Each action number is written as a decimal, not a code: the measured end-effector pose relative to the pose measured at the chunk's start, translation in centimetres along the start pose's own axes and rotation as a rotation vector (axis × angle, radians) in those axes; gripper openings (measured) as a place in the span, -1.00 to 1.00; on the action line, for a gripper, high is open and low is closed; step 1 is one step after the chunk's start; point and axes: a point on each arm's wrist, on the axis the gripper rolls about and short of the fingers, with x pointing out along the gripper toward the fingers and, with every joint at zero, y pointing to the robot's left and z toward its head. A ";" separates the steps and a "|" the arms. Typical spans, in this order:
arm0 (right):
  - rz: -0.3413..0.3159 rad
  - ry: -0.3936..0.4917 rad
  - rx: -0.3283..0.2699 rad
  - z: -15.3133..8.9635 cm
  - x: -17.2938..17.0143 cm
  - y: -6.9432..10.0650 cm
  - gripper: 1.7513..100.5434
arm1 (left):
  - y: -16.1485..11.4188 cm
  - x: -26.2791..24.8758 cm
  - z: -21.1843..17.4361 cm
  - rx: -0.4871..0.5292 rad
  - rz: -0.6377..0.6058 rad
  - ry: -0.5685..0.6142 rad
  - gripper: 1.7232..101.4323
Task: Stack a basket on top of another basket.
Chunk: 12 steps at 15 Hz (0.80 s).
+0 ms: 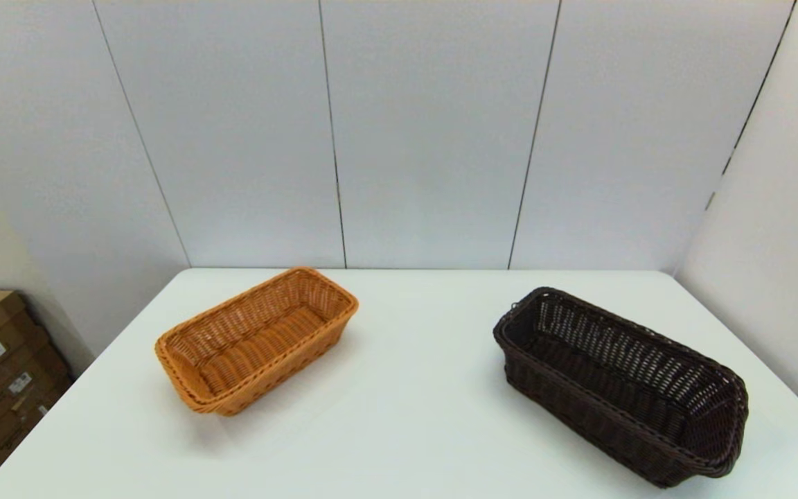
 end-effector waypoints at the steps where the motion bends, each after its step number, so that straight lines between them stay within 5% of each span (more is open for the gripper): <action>1: 0.000 0.000 -0.002 0.0 0.0 0.0 1.00 | 0.0 0.0 0.0 0.000 0.000 0.000 1.00; 12: -0.001 0.001 0.004 0.0 0.0 0.0 1.00 | 0.0 0.0 0.0 0.000 0.000 0.000 1.00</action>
